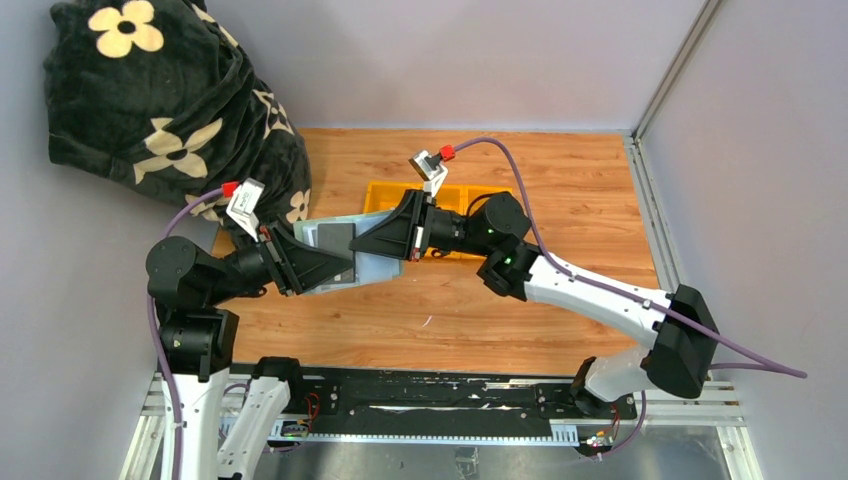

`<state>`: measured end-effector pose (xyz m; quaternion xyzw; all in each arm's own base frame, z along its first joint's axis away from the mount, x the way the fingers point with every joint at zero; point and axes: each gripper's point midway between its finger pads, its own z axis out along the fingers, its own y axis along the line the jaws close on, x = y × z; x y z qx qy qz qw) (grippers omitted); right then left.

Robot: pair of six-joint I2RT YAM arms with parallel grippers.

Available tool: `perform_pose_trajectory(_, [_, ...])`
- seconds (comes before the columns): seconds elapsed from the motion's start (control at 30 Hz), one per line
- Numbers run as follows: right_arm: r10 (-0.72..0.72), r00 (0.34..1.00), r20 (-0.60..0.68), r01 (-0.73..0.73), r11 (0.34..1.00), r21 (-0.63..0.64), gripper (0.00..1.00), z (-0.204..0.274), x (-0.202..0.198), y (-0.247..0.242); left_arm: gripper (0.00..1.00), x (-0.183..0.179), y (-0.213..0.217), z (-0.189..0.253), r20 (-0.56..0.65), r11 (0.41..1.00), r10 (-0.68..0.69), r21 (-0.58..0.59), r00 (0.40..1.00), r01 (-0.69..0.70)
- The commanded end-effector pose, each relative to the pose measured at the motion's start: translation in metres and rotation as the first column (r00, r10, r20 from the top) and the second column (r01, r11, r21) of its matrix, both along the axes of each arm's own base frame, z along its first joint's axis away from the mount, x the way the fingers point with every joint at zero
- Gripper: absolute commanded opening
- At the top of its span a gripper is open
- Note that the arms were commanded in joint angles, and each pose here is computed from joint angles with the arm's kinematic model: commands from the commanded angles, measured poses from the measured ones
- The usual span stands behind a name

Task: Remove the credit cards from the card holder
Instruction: Remove the credit card from the card holder.

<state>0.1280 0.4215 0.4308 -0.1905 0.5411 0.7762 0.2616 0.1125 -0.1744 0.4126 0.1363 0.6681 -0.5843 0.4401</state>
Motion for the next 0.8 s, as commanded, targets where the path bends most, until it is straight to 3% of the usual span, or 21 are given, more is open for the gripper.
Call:
perform_pose_trajectory(0.0, [-0.066,0.997,-0.039,0.063,0.995,-0.082,0.0,-0.034,0.01,0.003,0.25,-0.035,-0.006,0.025,0.091,0.988,-0.155,0.005,0.984,0.155])
perform_pose_trajectory(0.77, [-0.099,0.995,0.023,0.1,0.993,-0.066,0.0,-0.031,0.002,-0.029,0.18,-0.036,-0.006,0.033,0.098,0.989,-0.145,0.007,0.985,0.145])
